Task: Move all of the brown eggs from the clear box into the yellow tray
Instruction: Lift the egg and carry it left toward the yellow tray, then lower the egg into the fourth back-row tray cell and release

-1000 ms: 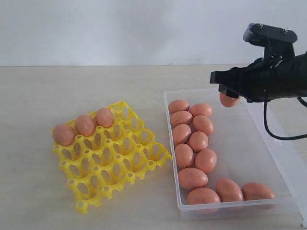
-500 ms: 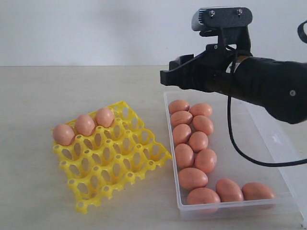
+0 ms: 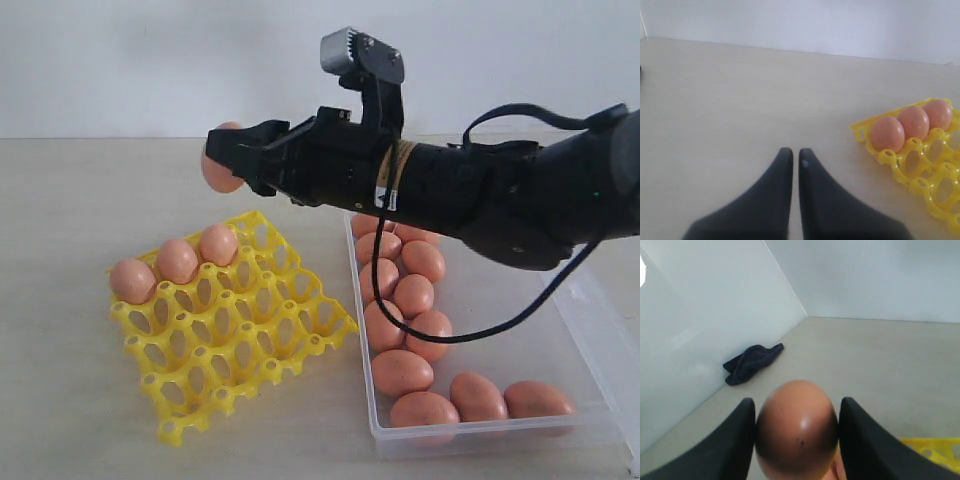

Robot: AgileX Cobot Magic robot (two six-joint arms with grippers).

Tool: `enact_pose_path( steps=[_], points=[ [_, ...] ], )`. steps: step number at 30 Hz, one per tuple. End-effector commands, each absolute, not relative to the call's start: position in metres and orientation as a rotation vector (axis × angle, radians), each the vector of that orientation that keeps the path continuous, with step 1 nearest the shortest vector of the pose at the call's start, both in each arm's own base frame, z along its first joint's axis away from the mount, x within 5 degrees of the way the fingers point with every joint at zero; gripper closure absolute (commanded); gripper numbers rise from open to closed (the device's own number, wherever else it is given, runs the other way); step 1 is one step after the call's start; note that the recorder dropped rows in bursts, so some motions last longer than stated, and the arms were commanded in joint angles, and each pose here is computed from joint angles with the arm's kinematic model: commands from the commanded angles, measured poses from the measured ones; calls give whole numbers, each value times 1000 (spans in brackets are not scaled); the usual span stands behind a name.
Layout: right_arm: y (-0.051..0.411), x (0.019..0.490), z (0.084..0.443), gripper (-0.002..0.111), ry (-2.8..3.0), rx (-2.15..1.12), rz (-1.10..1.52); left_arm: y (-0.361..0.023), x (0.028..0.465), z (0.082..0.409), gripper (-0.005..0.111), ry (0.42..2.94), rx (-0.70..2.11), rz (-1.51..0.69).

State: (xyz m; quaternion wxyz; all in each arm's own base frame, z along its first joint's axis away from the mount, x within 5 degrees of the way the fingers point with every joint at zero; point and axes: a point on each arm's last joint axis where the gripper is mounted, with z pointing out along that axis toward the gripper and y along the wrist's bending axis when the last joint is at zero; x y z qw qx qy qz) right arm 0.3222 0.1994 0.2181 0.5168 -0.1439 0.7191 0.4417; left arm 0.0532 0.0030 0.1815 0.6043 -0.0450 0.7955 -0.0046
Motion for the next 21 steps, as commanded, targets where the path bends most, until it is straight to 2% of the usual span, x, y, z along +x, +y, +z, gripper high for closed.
enact_pose_path(
  steps=[1, 6, 21],
  points=[
    [209, 333, 199, 108, 1756, -348, 1118, 3, 53, 181, 102, 1836, -104, -7],
    [213, 344, 170, 108, 1820, -345, 1070, 3, 53, 181, 102, 1836, -104, -7],
    [215, 380, 155, 108, 1808, -530, 680, 3, 53, 181, 102, 1836, -104, -7]
  ],
)
